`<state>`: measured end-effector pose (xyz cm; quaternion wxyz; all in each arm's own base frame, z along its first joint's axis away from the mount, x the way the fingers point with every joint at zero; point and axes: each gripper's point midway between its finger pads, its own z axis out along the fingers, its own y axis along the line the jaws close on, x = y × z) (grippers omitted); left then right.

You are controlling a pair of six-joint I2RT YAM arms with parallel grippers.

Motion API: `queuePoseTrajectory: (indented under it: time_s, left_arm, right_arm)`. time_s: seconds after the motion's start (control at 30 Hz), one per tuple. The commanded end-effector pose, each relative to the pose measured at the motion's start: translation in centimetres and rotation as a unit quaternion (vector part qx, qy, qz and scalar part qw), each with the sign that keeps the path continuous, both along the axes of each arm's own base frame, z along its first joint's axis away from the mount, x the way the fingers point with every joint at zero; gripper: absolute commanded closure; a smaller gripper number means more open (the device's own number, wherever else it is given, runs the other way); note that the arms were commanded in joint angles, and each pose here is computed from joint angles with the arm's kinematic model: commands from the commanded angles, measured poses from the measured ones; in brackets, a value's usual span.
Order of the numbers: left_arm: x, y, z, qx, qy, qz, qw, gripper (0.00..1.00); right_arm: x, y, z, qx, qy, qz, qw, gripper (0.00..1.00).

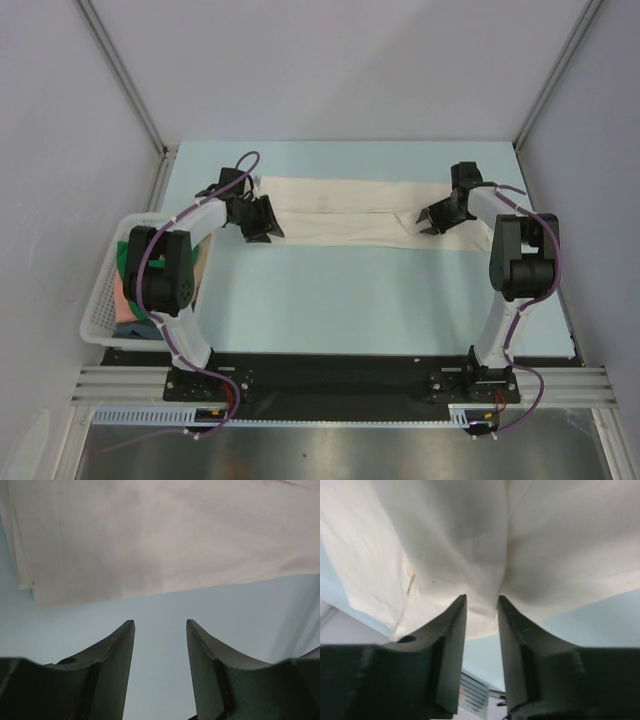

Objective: Fold and stack the t-shirts
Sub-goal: Fold the tshirt

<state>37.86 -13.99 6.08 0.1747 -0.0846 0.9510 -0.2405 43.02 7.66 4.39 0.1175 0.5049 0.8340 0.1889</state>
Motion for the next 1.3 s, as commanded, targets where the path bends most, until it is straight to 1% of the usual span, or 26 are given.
queuePoseTrajectory:
  time_s: [0.0, 0.03, 0.1, 0.13, 0.2, 0.23, 0.27, 0.37, 0.4, 0.43, 0.5, 0.53, 0.6, 0.63, 0.7, 0.77, 0.8, 0.83, 0.9, 0.93, 1.0, 1.07, 1.1, 1.2, 1.23, 1.27]
  left_arm:
    - [1.3, -0.1, 2.1, -0.012, -0.035, -0.006, 0.999, 0.48]
    - [1.3, -0.1, 2.1, -0.013, -0.037, -0.006, 0.999, 0.48]
    - [1.4, 0.0, 2.2, -0.012, -0.037, -0.004, 0.999, 0.48]
    - [1.4, -0.1, 2.2, -0.013, -0.036, -0.003, 0.999, 0.48]
    - [1.5, -0.1, 2.3, -0.014, -0.038, -0.003, 0.999, 0.48]
    - [1.4, -0.1, 2.3, -0.014, -0.037, -0.002, 0.999, 0.48]
    - [1.5, -0.1, 2.3, -0.014, -0.038, -0.001, 0.999, 0.48]
    - [1.6, -0.2, 2.6, -0.016, -0.041, 0.000, 0.999, 0.48]
    - [1.7, -0.2, 2.7, -0.015, -0.043, 0.000, 0.999, 0.48]
    - [1.7, -0.2, 2.8, -0.015, -0.044, -0.001, 0.999, 0.48]
    - [1.8, -0.5, 3.1, -0.015, -0.051, -0.006, 0.999, 0.48]
    - [1.9, -0.6, 3.3, -0.018, -0.055, -0.005, 0.998, 0.48]
    - [1.8, -1.2, 3.6, -0.025, -0.057, -0.010, 0.998, 0.48]
    - [1.7, -1.6, 3.7, -0.028, -0.058, -0.013, 0.998, 0.48]
    - [1.6, -2.1, 3.8, -0.032, -0.058, -0.017, 0.998, 0.48]
    - [1.4, -2.7, 3.9, -0.034, -0.058, -0.023, 0.997, 0.48]
    - [1.4, -2.9, 4.0, -0.036, -0.058, -0.026, 0.997, 0.48]
    - [1.3, -3.3, 4.4, -0.046, -0.060, -0.035, 0.997, 0.48]
    - [1.5, -4.3, 5.0, -0.055, -0.072, -0.051, 0.995, 0.48]
    - [1.5, -5.2, 5.7, -0.071, -0.080, -0.065, 0.992, 0.48]
    - [1.7, -6.9, 6.7, -0.102, -0.100, -0.088, 0.986, 0.47]
    - [0.9, -9.4, 7.7, -0.150, -0.106, -0.125, 0.975, 0.45]
    - [1.4, -10.5, 8.3, -0.171, -0.123, -0.133, 0.969, 0.44]
    - [0.8, -13.9, 9.0, -0.201, -0.142, -0.173, 0.954, 0.40]
    - [0.7, -15.7, 9.0, -0.209, -0.148, -0.191, 0.948, 0.37]
    - [0.5, -16.5, 8.8, -0.212, -0.142, -0.195, 0.947, 0.36]
  right_arm:
    - [0.1, 0.0, 2.7, -0.019, -0.032, 0.010, 0.999, 0.61]
    - [0.2, 0.1, 3.0, -0.017, -0.035, 0.015, 0.999, 0.53]
    - [-0.5, -0.1, 3.1, -0.029, -0.029, 0.036, 0.998, 0.48]
    - [-0.5, -0.4, 3.3, -0.038, -0.033, 0.044, 0.998, 0.43]
    - [-1.1, -0.9, 4.2, -0.059, -0.040, 0.074, 0.995, 0.42]
    - [-1.1, -1.3, 4.7, -0.072, -0.048, 0.084, 0.993, 0.39]
    - [-0.8, -1.4, 5.3, -0.080, -0.063, 0.101, 0.990, 0.39]
    - [-0.3, -2.8, 6.5, -0.135, -0.086, 0.144, 0.977, 0.37]
    - [-0.2, -3.3, 6.8, -0.144, -0.088, 0.147, 0.975, 0.37]
    - [0.0, -3.8, 7.1, -0.152, -0.095, 0.160, 0.971, 0.35]
    - [1.1, -5.0, 8.0, -0.155, -0.118, 0.166, 0.967, 0.35]
    - [1.4, -5.2, 8.3, -0.157, -0.133, 0.188, 0.960, 0.35]
    - [3.1, -5.6, 9.1, -0.143, -0.175, 0.202, 0.953, 0.35]
    - [3.6, -4.6, 8.5, -0.104, -0.187, 0.221, 0.952, 0.36]
    - [5.0, -4.6, 8.4, -0.077, -0.205, 0.222, 0.950, 0.39]
    - [6.2, -5.1, 7.8, -0.071, -0.208, 0.209, 0.953, 0.40]
    - [7.2, -5.1, 8.2, -0.065, -0.234, 0.206, 0.948, 0.41]
    - [7.5, -5.0, 8.3, -0.048, -0.241, 0.202, 0.948, 0.46]
    - [7.9, -6.3, 7.6, -0.030, -0.236, 0.175, 0.956, 0.47]
    - [7.7, -6.3, 7.6, -0.020, -0.237, 0.176, 0.955, 0.45]
    - [7.1, -7.1, 7.1, -0.027, -0.237, 0.182, 0.954, 0.41]
    - [5.8, -6.8, 6.0, -0.009, -0.228, 0.189, 0.955, 0.38]
    - [5.8, -6.9, 6.2, -0.010, -0.240, 0.189, 0.952, 0.37]
    - [5.0, -6.9, 5.6, 0.016, -0.249, 0.187, 0.950, 0.34]
    - [4.9, -6.9, 5.5, 0.012, -0.253, 0.193, 0.948, 0.29]
    - [4.7, -6.9, 5.3, 0.012, -0.251, 0.196, 0.948, 0.25]
